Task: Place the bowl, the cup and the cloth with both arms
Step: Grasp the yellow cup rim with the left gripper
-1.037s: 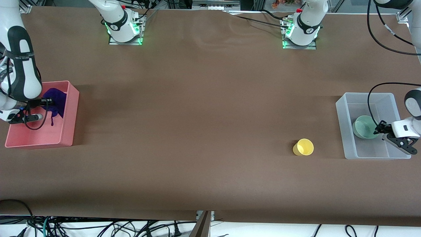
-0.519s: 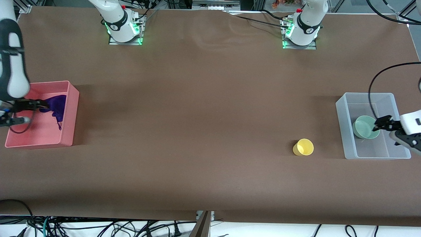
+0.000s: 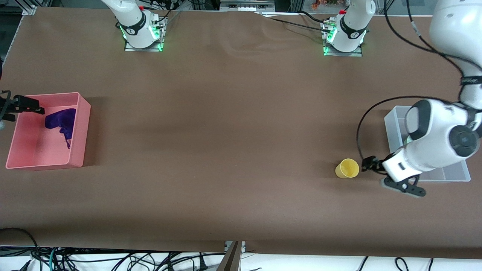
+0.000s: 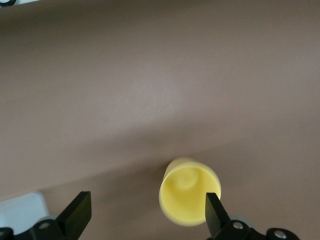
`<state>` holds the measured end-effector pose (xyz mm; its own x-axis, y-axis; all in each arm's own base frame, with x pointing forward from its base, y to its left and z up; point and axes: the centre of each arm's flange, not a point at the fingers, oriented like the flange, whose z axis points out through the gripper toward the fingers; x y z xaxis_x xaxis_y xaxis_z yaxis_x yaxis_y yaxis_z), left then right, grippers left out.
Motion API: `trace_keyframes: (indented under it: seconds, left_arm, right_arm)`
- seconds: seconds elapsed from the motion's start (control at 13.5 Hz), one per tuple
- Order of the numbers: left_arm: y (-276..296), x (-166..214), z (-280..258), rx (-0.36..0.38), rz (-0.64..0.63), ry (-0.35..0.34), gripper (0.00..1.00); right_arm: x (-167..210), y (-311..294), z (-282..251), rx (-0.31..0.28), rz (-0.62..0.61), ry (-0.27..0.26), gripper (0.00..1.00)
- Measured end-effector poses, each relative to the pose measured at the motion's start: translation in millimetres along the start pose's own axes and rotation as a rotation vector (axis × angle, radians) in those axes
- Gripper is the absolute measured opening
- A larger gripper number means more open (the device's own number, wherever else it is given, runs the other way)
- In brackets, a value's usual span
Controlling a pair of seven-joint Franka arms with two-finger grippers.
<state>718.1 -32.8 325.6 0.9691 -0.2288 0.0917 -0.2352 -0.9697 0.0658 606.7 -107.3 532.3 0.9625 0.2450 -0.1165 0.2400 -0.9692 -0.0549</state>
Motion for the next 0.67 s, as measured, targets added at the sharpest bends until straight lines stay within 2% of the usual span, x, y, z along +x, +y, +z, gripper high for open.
trace_keyframes:
  seconds: [0.22, 0.44, 0.59, 0.67]
  left_arm:
    - [-4.9, -1.1, 48.1, -0.022, -0.033, -0.003, 1.00]
    - [-2.7, -17.8, 86.1, -0.041, -0.023, -0.070, 1.00]
    - [2.4, -30.6, 103.8, -0.050, 0.004, -0.110, 0.97]
    - [1.7, -33.4, 106.9, -0.053, 0.031, -0.116, 0.89]
  right_arm:
    - [-1.4, -47.2, -25.3, 0.004, 0.017, 0.012, 1.00]
    - [-2.3, -65.5, -30.9, 0.009, 0.171, 0.004, 1.00]
    - [-1.8, -68.3, -31.9, 0.009, 0.202, 0.005, 1.00]
    - [-4.1, -68.2, -36.4, 0.007, 0.209, 0.015, 1.00]
